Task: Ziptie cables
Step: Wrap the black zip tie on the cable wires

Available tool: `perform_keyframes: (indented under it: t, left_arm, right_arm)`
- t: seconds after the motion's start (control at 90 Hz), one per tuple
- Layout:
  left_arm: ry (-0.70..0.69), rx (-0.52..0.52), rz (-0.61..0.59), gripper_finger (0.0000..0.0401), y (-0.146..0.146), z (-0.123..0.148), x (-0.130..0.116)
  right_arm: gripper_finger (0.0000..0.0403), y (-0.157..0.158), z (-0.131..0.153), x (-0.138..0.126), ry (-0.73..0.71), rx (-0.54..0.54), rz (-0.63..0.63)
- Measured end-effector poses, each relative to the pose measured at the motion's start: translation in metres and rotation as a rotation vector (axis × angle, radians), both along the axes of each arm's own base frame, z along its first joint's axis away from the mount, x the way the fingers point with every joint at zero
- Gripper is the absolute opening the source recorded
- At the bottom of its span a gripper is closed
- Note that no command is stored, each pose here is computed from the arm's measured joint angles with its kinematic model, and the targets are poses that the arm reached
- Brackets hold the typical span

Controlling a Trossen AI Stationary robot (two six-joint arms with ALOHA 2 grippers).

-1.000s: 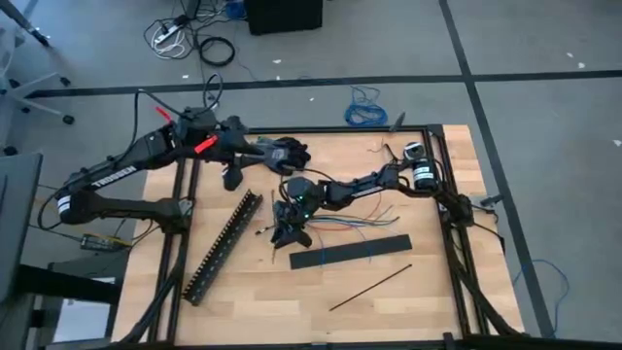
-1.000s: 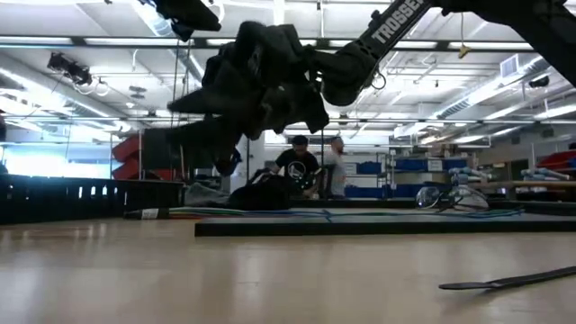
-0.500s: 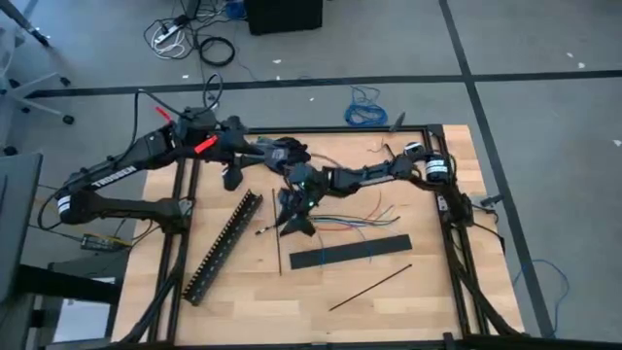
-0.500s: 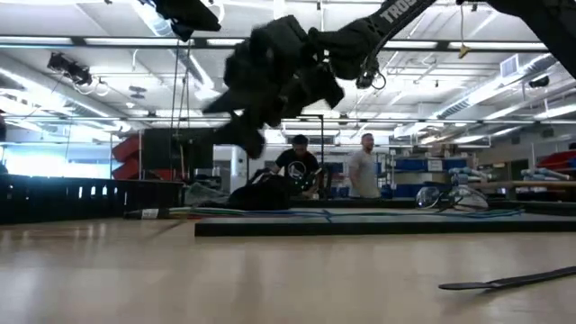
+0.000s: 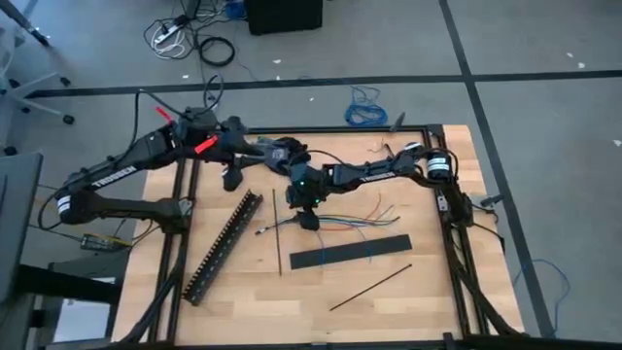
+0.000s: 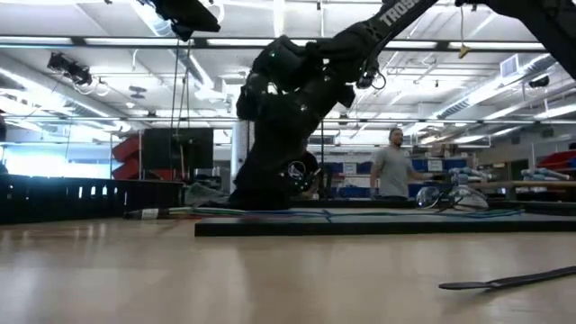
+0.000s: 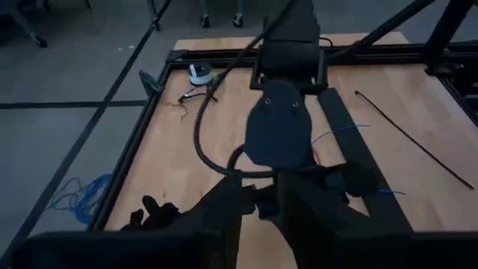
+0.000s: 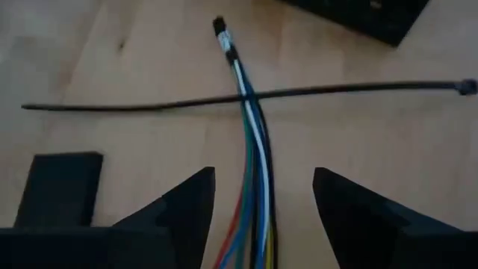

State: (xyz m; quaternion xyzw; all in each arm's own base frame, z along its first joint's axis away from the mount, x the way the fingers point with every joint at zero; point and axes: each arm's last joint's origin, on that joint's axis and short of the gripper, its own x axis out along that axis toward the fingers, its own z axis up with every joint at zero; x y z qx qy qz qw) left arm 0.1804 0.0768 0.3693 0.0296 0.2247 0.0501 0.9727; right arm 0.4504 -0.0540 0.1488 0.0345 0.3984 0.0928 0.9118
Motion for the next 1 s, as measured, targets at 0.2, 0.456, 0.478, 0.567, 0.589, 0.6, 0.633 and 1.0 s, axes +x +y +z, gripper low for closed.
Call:
perform_keyframes:
  t: [0.2, 0.456, 0.478, 0.567, 0.589, 0.6, 0.633, 1.0]
  left_arm:
    - [-0.003, 0.001, 0.0, 0.0082, 0.0, 0.0, 0.0]
    - [-0.019, 0.008, 0.0, 0.0082, 0.0, 0.002, 0.001]
    - [-0.02, 0.009, 0.0, 0.0082, 0.0, 0.002, 0.001]
    - [-0.019, 0.008, 0.001, 0.0082, 0.0, 0.002, 0.001]
    - [-0.018, 0.007, 0.0, 0.0082, 0.0, 0.002, 0.001]
    - [-0.018, 0.007, 0.0, 0.0082, 0.0, 0.002, 0.001]
    - [-0.02, 0.008, 0.001, 0.0082, 0.0, 0.002, 0.001]
    - [-0.042, 0.017, 0.001, 0.0082, 0.001, 0.004, 0.002]
  right_arm:
    - [0.0191, 0.005, -0.025, 0.004, 0.041, -0.007, -0.008]
    - [0.0018, 0.009, -0.03, 0.001, 0.13, -0.097, -0.089]
    - [0.0015, 0.009, -0.03, 0.0, 0.138, -0.099, -0.096]
    - [0.0006, 0.008, -0.023, -0.006, 0.186, -0.114, -0.114]
    - [0.0005, 0.008, -0.021, -0.007, 0.206, -0.129, -0.123]
    - [0.0005, 0.008, -0.018, -0.007, 0.21, -0.137, -0.128]
    - [0.0004, 0.008, -0.012, -0.01, 0.24, -0.174, -0.147]
    - [0.0001, 0.023, 0.069, -0.016, 0.378, -0.856, -0.43]
